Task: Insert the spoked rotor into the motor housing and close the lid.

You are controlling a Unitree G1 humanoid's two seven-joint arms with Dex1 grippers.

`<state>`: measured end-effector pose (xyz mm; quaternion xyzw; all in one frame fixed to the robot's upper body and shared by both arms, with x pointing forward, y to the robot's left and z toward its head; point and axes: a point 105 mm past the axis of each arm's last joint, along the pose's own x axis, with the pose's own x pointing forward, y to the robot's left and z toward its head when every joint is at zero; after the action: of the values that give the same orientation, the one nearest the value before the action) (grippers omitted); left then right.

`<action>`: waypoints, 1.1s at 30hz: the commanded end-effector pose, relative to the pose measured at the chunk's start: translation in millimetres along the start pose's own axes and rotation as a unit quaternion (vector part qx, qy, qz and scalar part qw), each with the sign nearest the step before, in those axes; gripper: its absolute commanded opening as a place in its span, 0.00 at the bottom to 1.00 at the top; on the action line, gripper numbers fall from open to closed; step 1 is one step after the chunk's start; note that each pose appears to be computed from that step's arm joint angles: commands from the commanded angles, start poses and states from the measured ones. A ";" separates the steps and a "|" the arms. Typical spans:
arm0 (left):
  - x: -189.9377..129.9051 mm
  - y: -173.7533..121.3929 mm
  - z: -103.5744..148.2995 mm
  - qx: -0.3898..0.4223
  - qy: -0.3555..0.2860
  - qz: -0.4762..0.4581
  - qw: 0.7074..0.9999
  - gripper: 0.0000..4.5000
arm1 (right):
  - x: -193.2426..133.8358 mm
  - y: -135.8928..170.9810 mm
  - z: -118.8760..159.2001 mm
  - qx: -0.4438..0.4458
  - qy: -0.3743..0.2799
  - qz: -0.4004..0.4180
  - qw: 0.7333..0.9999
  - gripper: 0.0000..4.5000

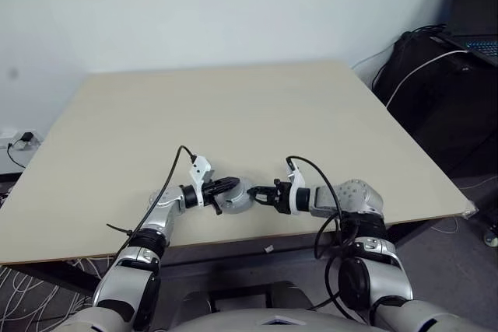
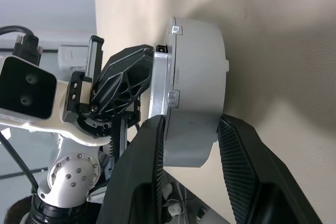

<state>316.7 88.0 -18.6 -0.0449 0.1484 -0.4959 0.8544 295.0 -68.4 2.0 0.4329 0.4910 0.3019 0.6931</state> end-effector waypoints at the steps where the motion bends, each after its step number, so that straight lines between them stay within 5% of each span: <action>1: -9.0 -15.0 -57.2 -0.061 0.095 -0.008 0.994 0.00 | 2.1 61.9 13.0 -0.054 -0.016 0.126 0.990 0.27; 19: -8.2 -15.1 -56.5 -0.062 0.095 -0.011 0.993 0.00 | 1.3 68.3 10.2 -0.074 -0.017 0.147 0.986 0.27; 29: -8.9 -14.9 -56.8 -0.064 0.095 -0.010 0.993 0.00 | 11.5 61.7 4.6 -0.073 -0.001 0.124 0.990 0.97; 33: -7.9 -15.8 -57.1 -0.064 0.095 -0.011 0.993 0.00 | 16.2 54.9 3.8 -0.070 0.002 0.103 0.992 0.99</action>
<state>318.3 93.3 -19.8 -0.0478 0.1525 -0.4883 0.8579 290.8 -52.8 11.3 0.4231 0.4740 0.3468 0.6900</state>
